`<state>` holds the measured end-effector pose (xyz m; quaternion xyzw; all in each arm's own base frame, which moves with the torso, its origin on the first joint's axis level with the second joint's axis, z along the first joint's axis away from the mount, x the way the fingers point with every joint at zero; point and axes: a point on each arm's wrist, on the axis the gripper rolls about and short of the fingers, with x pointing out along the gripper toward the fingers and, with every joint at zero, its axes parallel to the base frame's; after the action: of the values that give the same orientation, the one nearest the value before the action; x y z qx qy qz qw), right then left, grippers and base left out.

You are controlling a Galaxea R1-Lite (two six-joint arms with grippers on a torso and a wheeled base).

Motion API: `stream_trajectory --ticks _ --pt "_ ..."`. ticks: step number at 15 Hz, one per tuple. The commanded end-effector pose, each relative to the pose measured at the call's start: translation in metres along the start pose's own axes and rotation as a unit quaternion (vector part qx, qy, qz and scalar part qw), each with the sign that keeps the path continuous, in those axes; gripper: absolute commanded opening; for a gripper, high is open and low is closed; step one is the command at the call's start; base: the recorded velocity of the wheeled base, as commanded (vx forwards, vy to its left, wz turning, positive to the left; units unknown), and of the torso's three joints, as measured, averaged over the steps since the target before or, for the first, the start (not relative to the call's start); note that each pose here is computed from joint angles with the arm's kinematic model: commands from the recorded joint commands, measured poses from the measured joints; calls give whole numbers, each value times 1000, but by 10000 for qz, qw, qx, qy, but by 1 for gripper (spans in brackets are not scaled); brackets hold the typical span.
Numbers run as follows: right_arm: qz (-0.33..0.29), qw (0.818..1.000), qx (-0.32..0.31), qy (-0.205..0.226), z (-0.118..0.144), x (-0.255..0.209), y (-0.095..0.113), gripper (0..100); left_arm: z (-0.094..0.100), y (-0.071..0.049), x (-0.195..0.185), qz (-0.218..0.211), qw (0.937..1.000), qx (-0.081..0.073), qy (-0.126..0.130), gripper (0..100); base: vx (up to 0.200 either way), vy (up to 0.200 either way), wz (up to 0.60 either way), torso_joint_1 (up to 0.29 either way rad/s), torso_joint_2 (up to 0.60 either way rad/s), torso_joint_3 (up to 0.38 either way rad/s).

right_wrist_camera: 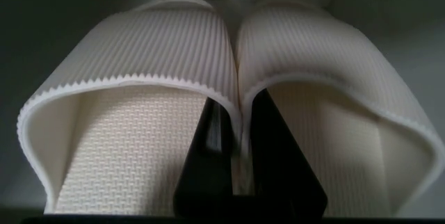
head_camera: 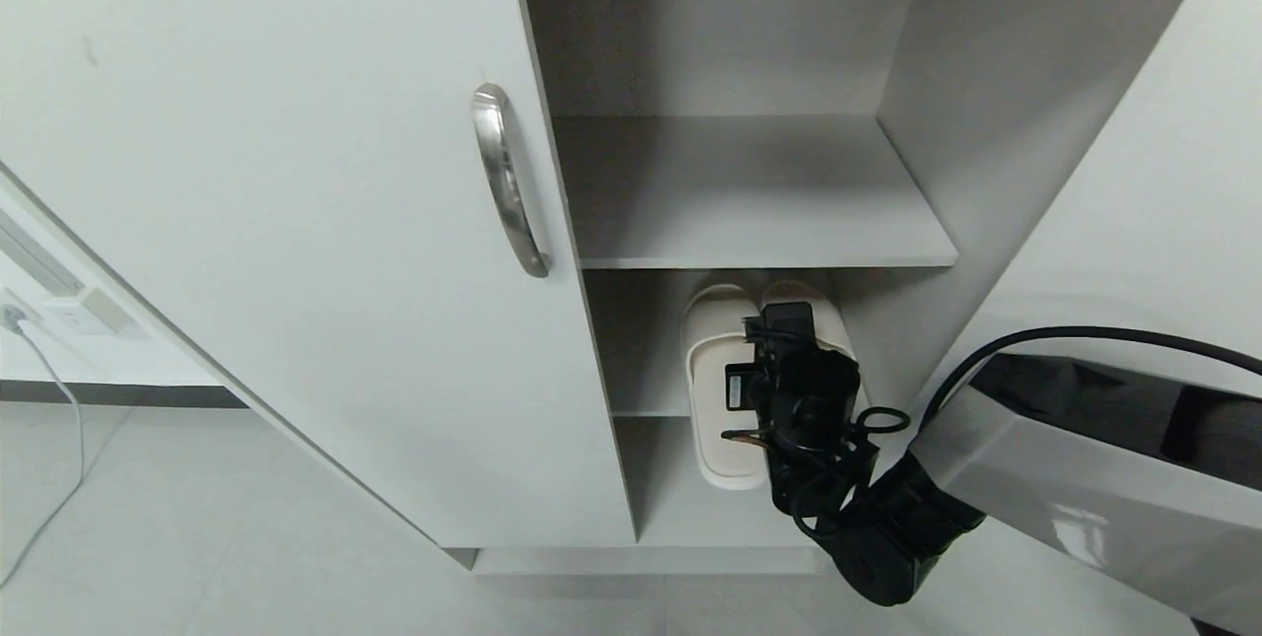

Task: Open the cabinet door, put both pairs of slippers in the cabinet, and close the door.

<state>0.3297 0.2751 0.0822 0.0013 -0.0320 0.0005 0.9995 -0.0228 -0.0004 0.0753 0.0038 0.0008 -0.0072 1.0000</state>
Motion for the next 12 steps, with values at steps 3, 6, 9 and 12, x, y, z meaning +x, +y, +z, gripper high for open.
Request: stream_trajectory --ticks 3,6,9,12 --pt "-79 9999 94 -81 -4 14 4 0 0 0 0 3 10000 0 7 0 0 0 0 0 0 0" --pt "-230 9996 163 -45 -12 38 7 0 0 0 0 3 10000 0 7 0 0 0 0 0 0 0" --pt "-342 9990 278 45 -3 60 9 0 0 0 0 3 10000 0 7 0 0 0 0 0 0 0" --pt "-395 9989 254 66 3 74 9 0 0 0 0 3 10000 0 7 0 0 0 0 0 0 0"
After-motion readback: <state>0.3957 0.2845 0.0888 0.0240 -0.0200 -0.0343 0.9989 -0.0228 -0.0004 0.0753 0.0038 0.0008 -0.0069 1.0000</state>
